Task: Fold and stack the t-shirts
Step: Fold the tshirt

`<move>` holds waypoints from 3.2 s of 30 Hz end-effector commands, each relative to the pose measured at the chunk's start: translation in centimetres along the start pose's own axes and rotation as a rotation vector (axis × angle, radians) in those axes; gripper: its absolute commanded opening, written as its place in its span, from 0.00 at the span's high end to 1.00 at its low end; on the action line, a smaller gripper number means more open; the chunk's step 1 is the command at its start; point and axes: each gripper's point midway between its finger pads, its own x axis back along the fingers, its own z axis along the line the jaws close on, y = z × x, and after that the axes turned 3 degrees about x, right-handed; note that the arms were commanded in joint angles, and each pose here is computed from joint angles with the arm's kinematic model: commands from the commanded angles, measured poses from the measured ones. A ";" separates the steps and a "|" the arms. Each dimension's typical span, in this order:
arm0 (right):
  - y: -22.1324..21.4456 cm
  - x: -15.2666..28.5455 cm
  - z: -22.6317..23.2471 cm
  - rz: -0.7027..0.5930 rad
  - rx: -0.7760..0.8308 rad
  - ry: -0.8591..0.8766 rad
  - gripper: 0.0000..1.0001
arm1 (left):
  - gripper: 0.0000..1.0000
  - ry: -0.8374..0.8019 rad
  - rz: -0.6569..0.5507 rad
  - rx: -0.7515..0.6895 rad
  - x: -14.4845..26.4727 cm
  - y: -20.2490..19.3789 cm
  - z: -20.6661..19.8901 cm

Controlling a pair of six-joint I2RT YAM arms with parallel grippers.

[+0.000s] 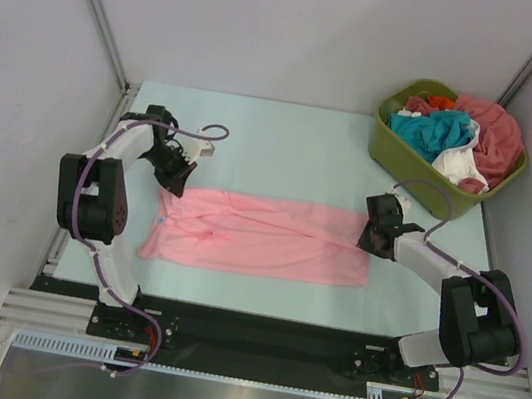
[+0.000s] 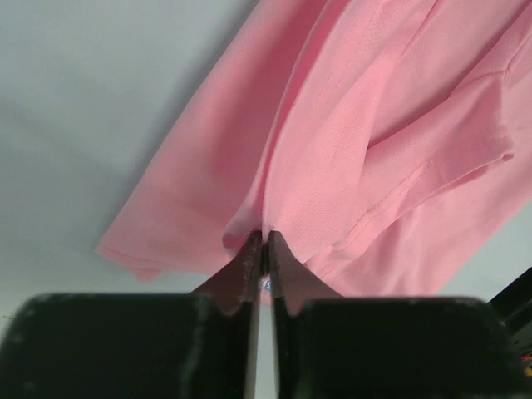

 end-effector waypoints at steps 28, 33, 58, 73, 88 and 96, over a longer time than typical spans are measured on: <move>-3.6 5.6 31.4 -0.131 1.091 0.805 0.65 | 0.45 0.050 -0.078 0.289 -1.4 -2.5 -1.6; -4.8 3.7 30.9 -0.076 1.104 0.744 0.74 | 0.73 0.029 -0.084 0.294 -2.0 -2.3 -1.7; -2.1 2.6 32.1 -0.157 1.139 0.686 0.68 | 1.00 0.066 -0.101 0.254 -0.8 -1.6 -0.9; -3.0 3.3 31.5 -0.112 1.150 0.730 1.00 | 1.00 0.099 -0.095 0.204 0.5 -1.4 0.2; -4.4 5.9 29.6 -0.076 1.145 0.836 1.00 | 1.00 0.092 -0.003 0.133 1.4 -3.8 0.7; -6.0 4.7 29.4 -0.022 1.131 0.852 1.00 | 0.98 0.058 0.031 0.168 0.1 -4.6 0.4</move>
